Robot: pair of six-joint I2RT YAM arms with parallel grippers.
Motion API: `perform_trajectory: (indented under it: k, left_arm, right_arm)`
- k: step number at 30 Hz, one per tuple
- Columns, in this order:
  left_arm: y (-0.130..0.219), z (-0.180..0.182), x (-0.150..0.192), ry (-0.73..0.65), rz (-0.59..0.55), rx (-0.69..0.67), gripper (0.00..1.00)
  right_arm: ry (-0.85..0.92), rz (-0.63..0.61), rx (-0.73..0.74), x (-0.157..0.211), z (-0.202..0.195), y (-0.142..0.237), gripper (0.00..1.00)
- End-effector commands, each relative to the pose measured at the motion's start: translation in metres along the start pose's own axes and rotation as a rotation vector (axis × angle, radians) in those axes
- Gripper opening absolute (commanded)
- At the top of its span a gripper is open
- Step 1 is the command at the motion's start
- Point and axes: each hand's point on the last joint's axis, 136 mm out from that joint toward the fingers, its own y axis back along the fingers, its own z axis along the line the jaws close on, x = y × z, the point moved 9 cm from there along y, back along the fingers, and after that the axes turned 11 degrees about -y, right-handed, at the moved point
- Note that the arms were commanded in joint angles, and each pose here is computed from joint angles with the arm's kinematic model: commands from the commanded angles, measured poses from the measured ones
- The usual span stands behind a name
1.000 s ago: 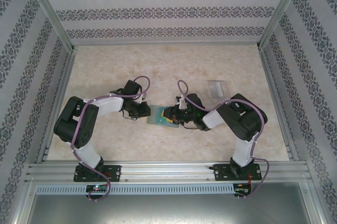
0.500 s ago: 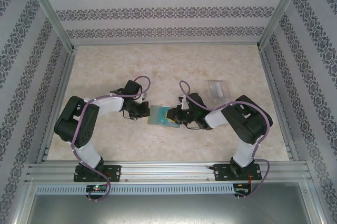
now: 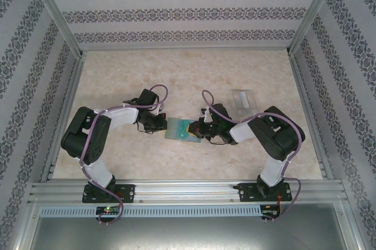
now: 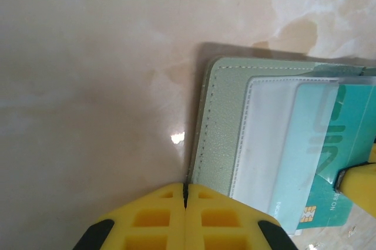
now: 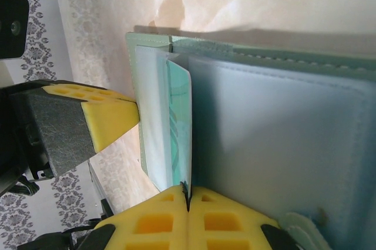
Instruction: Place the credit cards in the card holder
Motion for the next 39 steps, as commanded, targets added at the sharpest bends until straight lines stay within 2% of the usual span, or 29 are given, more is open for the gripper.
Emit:
perform_trajectory:
  k: [1,17,22,28,34,39]
  left_arm:
    - [-0.011,0.012,0.007,0.024,0.044,-0.054,0.0]
    - [-0.008,0.011,0.01,0.03,0.019,-0.04,0.0]
    - [-0.007,0.01,0.009,0.033,0.008,-0.035,0.0]
    - [-0.005,0.009,0.008,0.029,0.002,-0.034,0.0]
    - [-0.006,0.01,0.01,0.027,0.011,-0.037,0.0]
    - [-0.009,0.01,0.01,0.035,0.012,-0.028,0.0]
  right_arm:
    - [-0.023,-0.025,0.059,0.0,-0.013,0.006,0.0]
    - [-0.004,0.005,0.03,0.011,0.003,-0.023,0.0]
    - [-0.014,-0.006,0.029,0.011,0.007,-0.028,0.07]
    - [-0.003,-0.04,0.059,0.01,0.006,-0.02,0.21]
    - [0.036,-0.071,0.112,0.01,0.01,-0.011,0.23]
    - [0.066,-0.084,0.143,0.009,0.013,-0.01,0.29]
